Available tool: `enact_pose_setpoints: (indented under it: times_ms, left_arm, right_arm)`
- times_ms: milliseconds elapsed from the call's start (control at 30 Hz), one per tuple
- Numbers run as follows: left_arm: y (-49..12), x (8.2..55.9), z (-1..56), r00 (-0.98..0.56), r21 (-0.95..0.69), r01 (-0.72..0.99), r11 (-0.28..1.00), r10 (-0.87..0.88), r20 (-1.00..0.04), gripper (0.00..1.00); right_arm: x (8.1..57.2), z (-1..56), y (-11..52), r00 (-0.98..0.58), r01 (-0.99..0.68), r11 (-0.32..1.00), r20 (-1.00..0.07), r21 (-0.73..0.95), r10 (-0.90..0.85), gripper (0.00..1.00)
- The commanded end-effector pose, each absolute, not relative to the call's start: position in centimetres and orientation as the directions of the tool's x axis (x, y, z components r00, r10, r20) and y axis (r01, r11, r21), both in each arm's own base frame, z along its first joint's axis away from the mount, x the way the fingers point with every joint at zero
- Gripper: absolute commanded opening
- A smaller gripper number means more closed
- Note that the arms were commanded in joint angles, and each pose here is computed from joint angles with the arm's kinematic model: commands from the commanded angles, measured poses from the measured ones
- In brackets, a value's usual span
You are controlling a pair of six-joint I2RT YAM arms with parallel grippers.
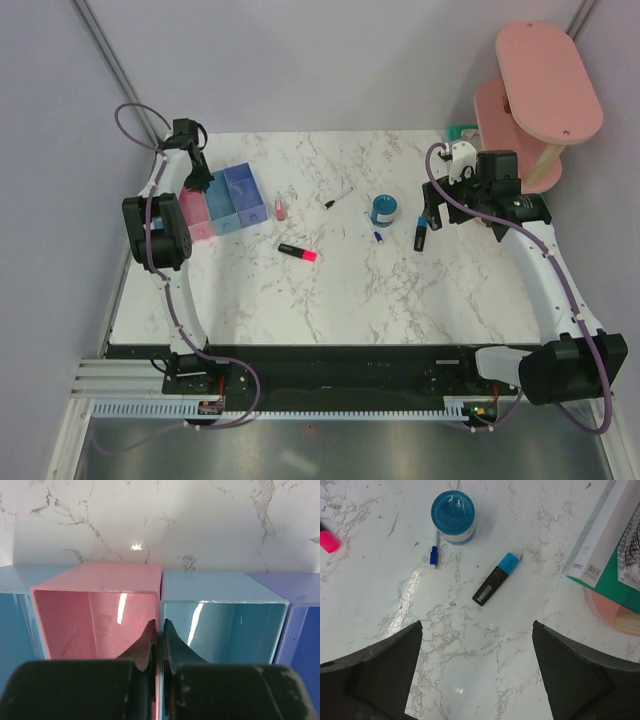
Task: Sort the stationery into containers
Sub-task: Move the storage box to the center of the board.
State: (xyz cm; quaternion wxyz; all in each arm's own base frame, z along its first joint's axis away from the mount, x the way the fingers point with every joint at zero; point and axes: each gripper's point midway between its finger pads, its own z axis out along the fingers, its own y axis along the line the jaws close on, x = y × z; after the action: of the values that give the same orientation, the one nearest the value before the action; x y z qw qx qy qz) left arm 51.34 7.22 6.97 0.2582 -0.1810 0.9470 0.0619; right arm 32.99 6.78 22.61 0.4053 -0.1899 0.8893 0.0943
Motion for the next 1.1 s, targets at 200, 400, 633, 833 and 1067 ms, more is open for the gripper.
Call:
enact_pose_setpoints:
  times_ms: [200, 400, 633, 833, 1067]
  left_arm:
    - [6.0, 57.0, 10.2, -0.685, -0.087, -0.428, 0.9, -0.386, -0.618, 0.02]
    - [4.0, 59.1, 10.3, -0.679, -0.093, -0.387, 0.917, -0.352, -0.644, 0.02]
    - [0.0, 61.0, 10.1, -0.694, -0.101, -0.281, 0.954, -0.275, -0.665, 0.02]
    - [-3.1, 61.7, 10.1, -0.704, -0.1, -0.186, 0.977, -0.204, -0.68, 0.02]
    - [-5.3, 62.1, 10.0, -0.704, -0.091, -0.138, 0.986, -0.162, -0.692, 0.02]
  right_arm:
    - [34.9, 24.1, 7.5, -0.56, -0.421, 0.907, -0.796, 0.035, -0.229, 0.98]
    - [35.2, 23.6, 7.5, -0.571, -0.419, 0.907, -0.788, 0.037, -0.232, 0.98]
    - [35.3, 23.0, 7.6, -0.576, -0.43, 0.902, -0.781, 0.039, -0.241, 0.98]
    - [35.3, 22.8, 8.1, -0.553, -0.468, 0.883, -0.792, 0.036, -0.26, 0.98]
    - [35.4, 22.7, 8.2, -0.542, -0.48, 0.877, -0.796, 0.029, -0.27, 0.98]
